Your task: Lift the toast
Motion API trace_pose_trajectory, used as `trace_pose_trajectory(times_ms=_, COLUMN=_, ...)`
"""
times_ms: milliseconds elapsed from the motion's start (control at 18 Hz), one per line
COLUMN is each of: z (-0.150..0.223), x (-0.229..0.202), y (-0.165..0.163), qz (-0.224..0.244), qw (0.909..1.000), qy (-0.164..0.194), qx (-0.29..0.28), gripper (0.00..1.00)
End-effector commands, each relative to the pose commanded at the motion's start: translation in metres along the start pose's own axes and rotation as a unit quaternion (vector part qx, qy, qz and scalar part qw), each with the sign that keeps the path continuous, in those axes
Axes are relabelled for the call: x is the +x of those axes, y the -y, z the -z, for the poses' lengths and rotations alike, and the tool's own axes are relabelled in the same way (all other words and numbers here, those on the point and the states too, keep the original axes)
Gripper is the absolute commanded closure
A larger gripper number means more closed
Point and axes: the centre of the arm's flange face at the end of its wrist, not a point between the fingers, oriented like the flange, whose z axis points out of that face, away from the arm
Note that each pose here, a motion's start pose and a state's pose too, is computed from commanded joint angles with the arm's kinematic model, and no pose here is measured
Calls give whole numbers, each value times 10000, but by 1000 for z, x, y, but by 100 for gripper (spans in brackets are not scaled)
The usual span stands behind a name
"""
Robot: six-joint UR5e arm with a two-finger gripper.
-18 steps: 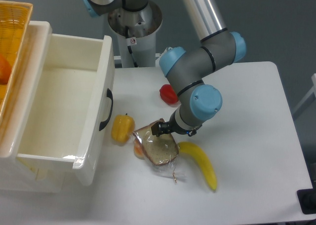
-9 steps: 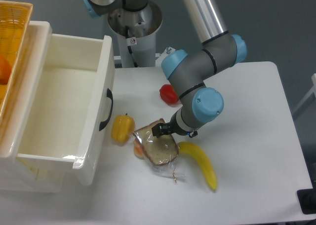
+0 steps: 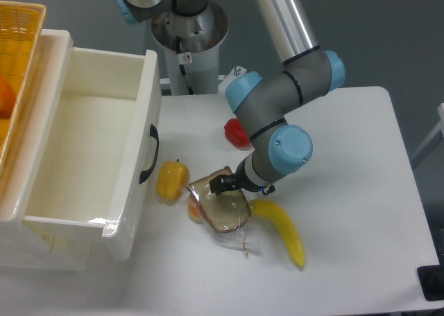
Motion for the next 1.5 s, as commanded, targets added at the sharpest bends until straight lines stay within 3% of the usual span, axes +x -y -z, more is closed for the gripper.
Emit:
trace_pose_trajectory(times_ms=944, z=-6, x=7, y=2, qz=-83, qw=9999, qy=-63, qx=-21, gripper=1)
trace_pose_trajectory(times_ms=1167, z=-7, x=7, y=2, qz=-111, qw=9999, qy=-90, qx=-28, gripper=11)
trace_pose_trajectory(times_ms=1500, z=-4, x=8, y=0, qz=-123, qw=9999, qy=-75, qx=-9, gripper=37)
